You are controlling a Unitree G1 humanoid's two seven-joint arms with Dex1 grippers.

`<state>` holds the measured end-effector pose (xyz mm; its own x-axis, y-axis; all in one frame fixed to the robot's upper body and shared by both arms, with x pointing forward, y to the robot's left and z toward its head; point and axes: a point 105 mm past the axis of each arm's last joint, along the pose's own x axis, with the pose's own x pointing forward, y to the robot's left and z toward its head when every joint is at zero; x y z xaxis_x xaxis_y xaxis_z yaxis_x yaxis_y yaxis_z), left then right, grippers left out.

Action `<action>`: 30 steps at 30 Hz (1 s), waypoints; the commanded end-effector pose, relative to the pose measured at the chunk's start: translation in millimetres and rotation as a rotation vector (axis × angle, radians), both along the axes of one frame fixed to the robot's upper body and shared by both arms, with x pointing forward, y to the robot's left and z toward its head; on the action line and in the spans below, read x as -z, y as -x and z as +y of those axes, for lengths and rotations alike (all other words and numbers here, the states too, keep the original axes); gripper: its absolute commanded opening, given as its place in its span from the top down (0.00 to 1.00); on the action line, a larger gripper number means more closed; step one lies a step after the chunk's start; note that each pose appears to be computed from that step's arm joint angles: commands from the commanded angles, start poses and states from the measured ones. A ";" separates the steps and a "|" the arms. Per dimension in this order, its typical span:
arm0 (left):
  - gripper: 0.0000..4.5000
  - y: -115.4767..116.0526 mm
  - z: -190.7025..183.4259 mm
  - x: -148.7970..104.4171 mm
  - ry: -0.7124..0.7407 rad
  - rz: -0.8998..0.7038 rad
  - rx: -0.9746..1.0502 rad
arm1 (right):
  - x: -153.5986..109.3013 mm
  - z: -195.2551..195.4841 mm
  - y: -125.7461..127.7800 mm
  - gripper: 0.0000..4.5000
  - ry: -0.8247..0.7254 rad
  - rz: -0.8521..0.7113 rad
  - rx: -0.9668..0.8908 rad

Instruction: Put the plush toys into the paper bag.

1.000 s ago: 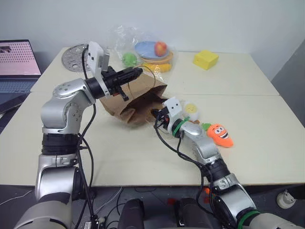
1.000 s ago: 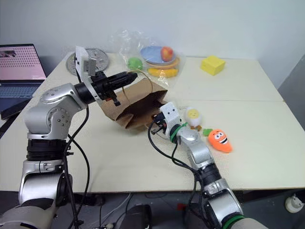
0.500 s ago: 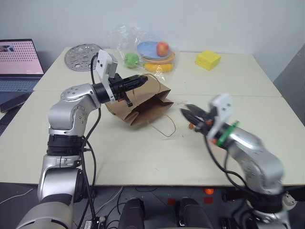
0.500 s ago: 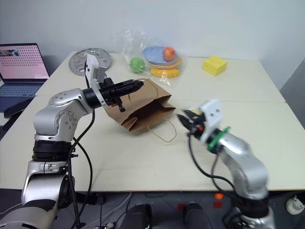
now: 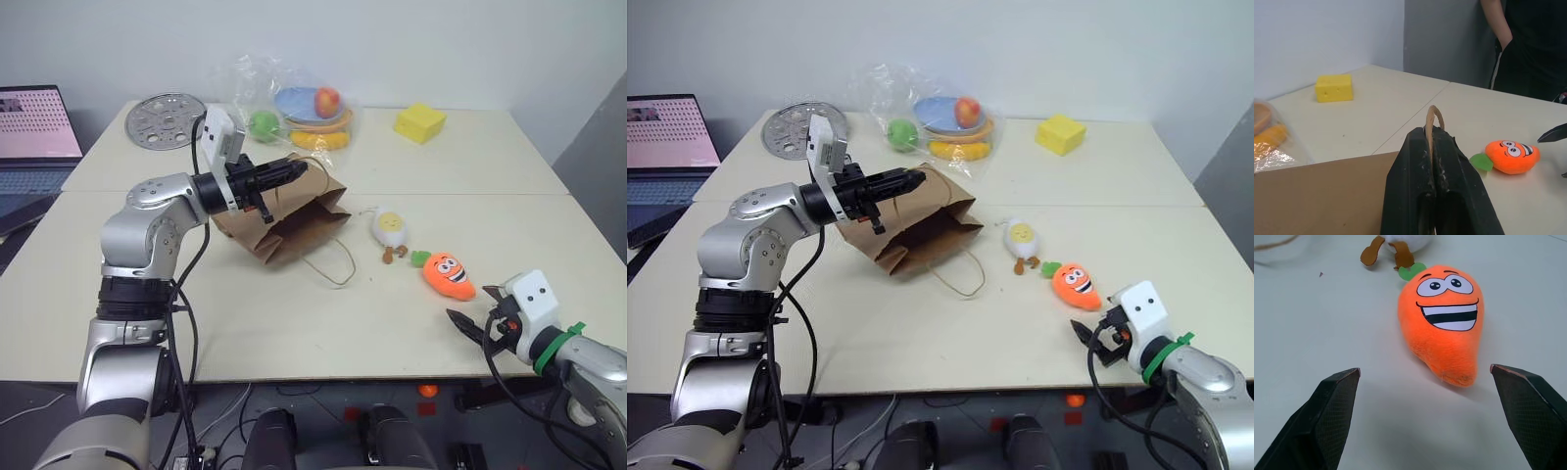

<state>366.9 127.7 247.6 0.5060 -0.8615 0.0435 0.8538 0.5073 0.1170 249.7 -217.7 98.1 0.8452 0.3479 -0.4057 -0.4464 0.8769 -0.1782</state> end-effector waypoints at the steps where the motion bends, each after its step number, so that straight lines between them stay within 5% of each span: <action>1: 1.00 6.3 -0.3 -11.7 0.002 -0.042 0.017 | -1.7 -2.2 -9.4 0.01 0.014 -0.052 0.000; 9: 1.00 7.6 3.1 -14.5 0.001 -0.048 0.001 | -6.1 5.4 -33.2 0.04 -0.039 -0.127 0.004; 22: 1.00 8.1 5.7 -14.1 0.005 -0.043 -0.014 | -11.3 -1.3 -36.0 0.99 -0.025 -0.156 -0.027; 27: 1.00 6.4 4.2 -14.2 0.005 -0.038 -0.004 | -60.2 57.1 -19.0 1.00 -0.119 -0.151 -0.383; 30: 1.00 7.0 0.3 -13.4 0.002 -0.034 0.013 | -73.5 72.6 -21.8 1.00 -0.150 -0.161 -0.414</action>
<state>363.4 131.4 246.1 0.5117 -0.8585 0.0330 0.8528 0.5122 0.1020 274.3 -152.4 168.1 0.6897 0.6941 -0.2063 -0.7240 0.6663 -0.1783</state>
